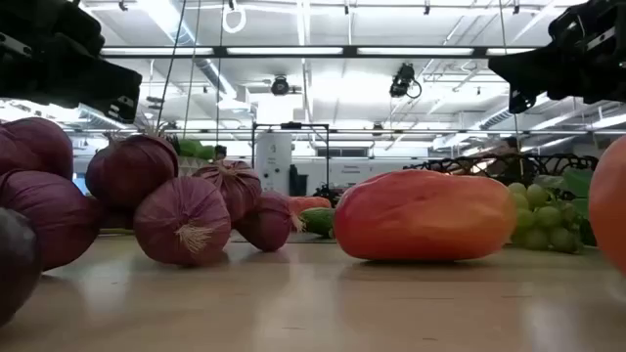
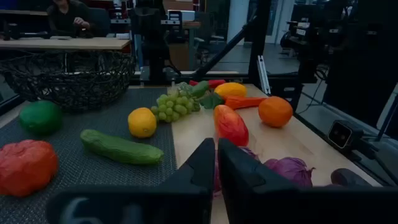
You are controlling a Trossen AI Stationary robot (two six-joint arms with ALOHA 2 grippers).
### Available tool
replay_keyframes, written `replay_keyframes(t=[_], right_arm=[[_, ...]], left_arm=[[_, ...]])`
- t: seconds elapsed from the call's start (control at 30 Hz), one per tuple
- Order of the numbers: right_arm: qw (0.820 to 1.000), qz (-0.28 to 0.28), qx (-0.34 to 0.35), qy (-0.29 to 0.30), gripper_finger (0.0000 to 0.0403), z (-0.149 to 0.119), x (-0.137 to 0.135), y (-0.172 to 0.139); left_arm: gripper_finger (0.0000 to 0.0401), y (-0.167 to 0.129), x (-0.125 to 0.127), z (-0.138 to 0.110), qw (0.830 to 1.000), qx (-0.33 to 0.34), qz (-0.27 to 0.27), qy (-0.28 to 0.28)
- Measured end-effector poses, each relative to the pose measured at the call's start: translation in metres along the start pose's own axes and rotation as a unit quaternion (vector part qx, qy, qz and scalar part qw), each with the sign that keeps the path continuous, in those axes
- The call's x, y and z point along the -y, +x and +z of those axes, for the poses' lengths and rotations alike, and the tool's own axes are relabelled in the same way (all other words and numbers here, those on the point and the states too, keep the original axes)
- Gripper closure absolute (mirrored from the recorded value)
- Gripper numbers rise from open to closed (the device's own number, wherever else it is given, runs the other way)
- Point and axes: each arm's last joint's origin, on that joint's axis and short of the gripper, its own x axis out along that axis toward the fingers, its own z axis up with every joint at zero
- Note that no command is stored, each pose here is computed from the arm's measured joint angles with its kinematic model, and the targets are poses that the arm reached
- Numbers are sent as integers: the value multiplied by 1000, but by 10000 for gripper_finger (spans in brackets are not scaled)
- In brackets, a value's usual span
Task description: Build produce basket
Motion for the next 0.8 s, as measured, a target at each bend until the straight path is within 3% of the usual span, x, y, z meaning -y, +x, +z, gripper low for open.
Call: replay_keyframes(t=[0.8], right_arm=[[1000,0,0,0,389,0,0,0]], left_arm=[[376,0,0,0,1000,0,0,0]])
